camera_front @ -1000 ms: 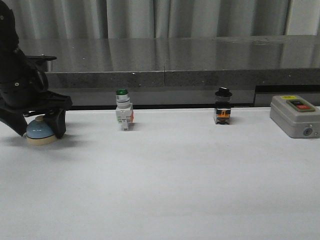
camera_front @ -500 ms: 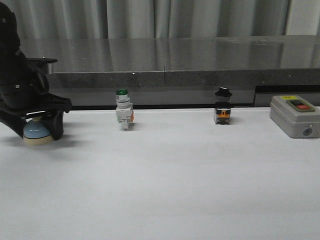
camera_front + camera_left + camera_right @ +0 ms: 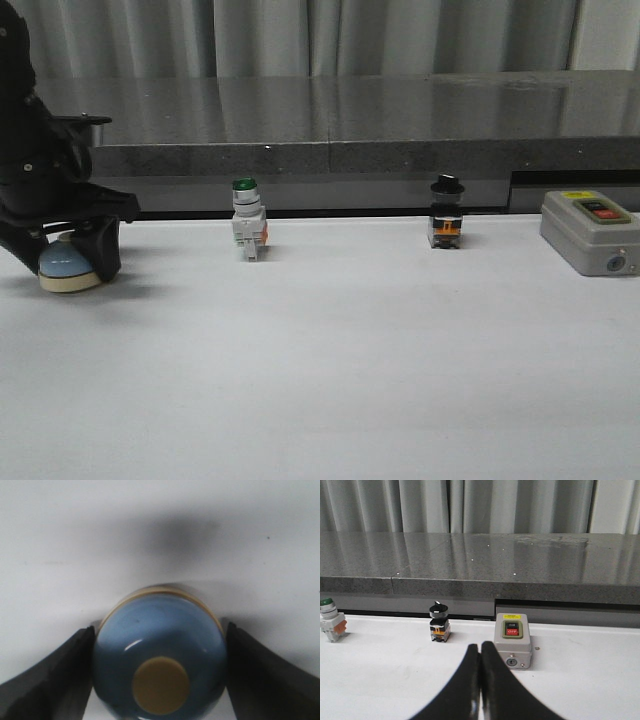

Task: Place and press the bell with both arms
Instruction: 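Close the left gripper around the bell's base, then lift the bell and carry it toward the table center, lower it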

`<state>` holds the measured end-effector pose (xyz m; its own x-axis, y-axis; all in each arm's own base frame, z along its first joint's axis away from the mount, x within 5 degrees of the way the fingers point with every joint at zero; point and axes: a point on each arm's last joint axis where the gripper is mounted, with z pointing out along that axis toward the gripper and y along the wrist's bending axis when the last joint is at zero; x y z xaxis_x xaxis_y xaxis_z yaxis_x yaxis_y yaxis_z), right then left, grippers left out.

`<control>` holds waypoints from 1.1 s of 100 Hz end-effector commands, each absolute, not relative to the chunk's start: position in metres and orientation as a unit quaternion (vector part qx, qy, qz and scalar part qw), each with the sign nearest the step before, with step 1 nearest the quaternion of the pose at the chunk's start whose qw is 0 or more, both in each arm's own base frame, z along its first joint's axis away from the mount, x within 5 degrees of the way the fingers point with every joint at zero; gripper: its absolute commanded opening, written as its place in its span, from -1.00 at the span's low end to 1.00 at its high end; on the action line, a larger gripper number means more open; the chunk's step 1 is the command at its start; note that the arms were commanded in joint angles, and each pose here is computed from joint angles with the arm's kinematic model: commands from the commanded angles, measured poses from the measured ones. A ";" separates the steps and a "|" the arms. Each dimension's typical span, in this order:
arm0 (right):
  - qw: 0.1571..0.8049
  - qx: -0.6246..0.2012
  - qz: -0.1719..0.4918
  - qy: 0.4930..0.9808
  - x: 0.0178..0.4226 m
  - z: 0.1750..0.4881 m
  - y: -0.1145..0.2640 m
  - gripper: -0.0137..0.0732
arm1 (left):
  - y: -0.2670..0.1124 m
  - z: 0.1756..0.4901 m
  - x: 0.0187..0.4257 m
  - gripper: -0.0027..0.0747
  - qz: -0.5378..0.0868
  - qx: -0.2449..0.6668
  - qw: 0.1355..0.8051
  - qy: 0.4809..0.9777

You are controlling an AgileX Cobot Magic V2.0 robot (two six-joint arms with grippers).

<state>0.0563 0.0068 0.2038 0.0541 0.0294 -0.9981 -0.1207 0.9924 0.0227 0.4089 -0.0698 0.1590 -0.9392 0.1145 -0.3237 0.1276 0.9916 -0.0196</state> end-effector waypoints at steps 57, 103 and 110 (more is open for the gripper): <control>0.764 -0.031 0.051 0.643 0.053 0.217 0.006 -0.85 | -0.208 0.277 0.346 -0.36 -0.085 0.248 0.281 0.923; 0.764 -0.031 0.051 0.643 0.053 0.217 0.006 -0.85 | -0.301 0.242 0.349 -0.36 -0.107 0.326 0.270 0.900; 0.764 -0.031 0.051 0.643 0.053 0.217 0.006 -0.85 | -0.308 0.231 0.349 -0.36 -0.105 0.332 0.258 0.901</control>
